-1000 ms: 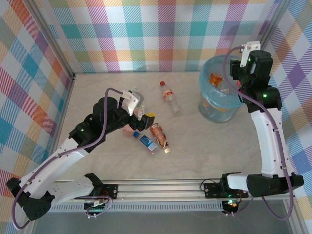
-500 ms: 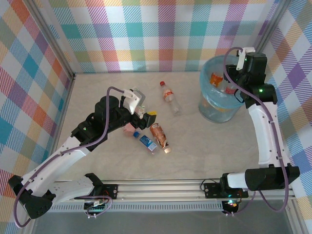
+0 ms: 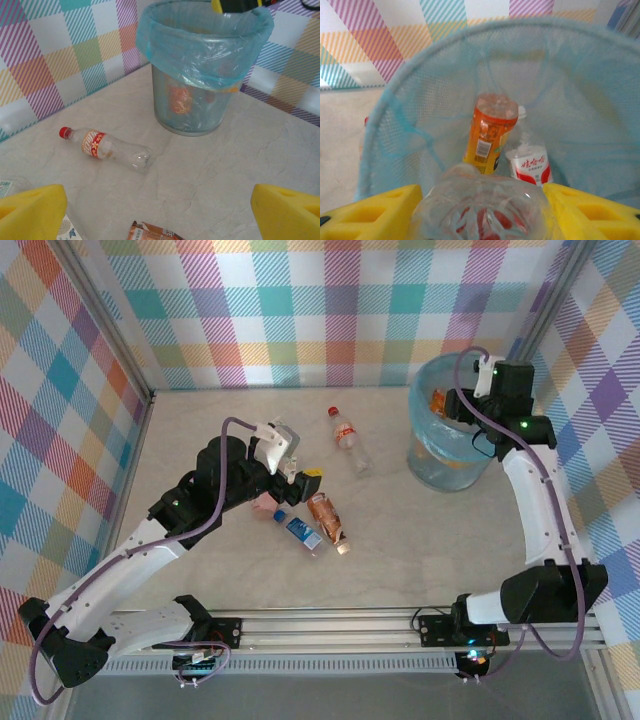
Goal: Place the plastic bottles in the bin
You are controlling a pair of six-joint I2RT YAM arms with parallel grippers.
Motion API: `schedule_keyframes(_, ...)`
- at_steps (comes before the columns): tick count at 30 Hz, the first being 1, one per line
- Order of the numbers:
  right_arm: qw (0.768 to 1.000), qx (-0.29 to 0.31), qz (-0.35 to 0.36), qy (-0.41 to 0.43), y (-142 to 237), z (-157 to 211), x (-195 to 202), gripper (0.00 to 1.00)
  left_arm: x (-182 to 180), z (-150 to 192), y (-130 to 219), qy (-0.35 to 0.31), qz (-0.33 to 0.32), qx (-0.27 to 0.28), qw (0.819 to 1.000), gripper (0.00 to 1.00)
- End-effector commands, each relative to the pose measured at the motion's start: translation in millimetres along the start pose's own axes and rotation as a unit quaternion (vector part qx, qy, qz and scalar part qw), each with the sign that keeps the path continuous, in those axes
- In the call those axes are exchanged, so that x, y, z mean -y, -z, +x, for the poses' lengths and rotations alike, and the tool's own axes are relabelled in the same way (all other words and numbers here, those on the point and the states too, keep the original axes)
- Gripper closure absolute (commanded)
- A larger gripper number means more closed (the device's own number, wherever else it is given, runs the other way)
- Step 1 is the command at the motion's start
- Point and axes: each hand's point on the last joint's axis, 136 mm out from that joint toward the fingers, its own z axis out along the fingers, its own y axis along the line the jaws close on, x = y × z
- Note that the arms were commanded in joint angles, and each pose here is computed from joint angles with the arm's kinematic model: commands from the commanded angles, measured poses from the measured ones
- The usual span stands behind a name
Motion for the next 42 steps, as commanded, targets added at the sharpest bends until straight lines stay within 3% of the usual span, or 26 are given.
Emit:
schedule_keyframes(1, 1.0, -0.003, -0.015, -0.017, -19, 6, 0, 0.47, 4, -5, 1, 0.002, 0.007, 0.01, 1.0, 0.05)
schedule_keyframes(7, 0.999, -0.015, -0.018, -0.031, -27, 9, 3, 0.31, 3, -7, 3, -0.002, 0.002, 0.013, 1.0, 0.05)
schedule_keyframes(15, 0.999, 0.023, -0.013, -0.034, 10, -17, 2, 0.22, 3, -6, -1, -0.001, 0.005, 0.009, 1.0, 0.05)
schedule_keyframes(21, 0.998, 0.039, -0.026, -0.033, 23, -25, -3, 0.34, 4, -6, -7, 0.002, 0.008, 0.007, 1.0, 0.05)
schedule_keyframes(31, 0.999, -0.024, -0.023, -0.041, -22, 19, 1, 0.54, 3, -1, -10, 0.004, 0.005, -0.002, 1.0, 0.05)
schedule_keyframes(42, 0.989, -0.092, -0.082, -0.079, -45, 42, -18, 0.6, -1, 6, -9, 0.006, -0.005, -0.007, 1.0, 0.05)
